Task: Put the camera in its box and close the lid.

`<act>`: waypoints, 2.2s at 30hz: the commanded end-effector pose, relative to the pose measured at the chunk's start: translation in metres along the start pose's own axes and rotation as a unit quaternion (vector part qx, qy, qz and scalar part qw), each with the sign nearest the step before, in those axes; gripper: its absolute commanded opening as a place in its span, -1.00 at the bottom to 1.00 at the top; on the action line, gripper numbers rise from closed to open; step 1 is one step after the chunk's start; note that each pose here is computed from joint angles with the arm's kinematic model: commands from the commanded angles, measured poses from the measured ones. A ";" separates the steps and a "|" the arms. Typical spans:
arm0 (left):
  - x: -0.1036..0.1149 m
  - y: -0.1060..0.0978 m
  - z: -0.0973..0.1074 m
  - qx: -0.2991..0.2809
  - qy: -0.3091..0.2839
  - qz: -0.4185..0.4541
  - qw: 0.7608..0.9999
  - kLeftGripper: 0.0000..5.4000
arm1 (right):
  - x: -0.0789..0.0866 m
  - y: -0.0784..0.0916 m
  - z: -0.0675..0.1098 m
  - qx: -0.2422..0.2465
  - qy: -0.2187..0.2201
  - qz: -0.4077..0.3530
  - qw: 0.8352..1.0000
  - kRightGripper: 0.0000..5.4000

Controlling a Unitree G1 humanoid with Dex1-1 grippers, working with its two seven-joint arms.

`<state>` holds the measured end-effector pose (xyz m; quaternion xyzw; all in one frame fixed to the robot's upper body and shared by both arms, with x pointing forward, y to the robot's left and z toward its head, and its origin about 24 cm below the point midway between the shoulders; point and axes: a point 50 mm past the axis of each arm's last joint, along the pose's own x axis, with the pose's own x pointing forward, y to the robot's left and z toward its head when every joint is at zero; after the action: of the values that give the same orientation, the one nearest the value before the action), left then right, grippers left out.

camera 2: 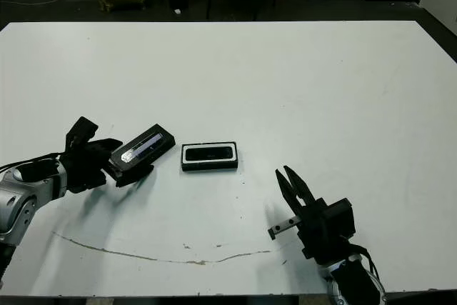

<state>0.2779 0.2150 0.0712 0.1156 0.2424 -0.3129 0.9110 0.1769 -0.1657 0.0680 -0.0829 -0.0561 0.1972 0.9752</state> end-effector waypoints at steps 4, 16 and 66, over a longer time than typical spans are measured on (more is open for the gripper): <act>-0.007 -0.001 -0.006 0.053 0.010 -0.014 0.998 0.40 | -0.002 0.000 -0.004 0.001 0.021 0.001 1.000 -1.00; -0.017 0.001 0.013 0.182 0.066 -0.115 0.974 -0.12 | -0.001 0.002 -0.003 0.009 0.023 0.001 1.000 -1.00; 0.053 -0.039 0.164 0.389 0.028 -0.269 0.881 -0.13 | -0.005 0.008 -0.009 0.011 0.022 0.001 1.000 -1.00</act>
<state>0.3506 0.0993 0.1836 0.3886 0.1414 -0.6116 0.6745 0.1727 -0.1595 0.0618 -0.0799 -0.0462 0.1985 0.9757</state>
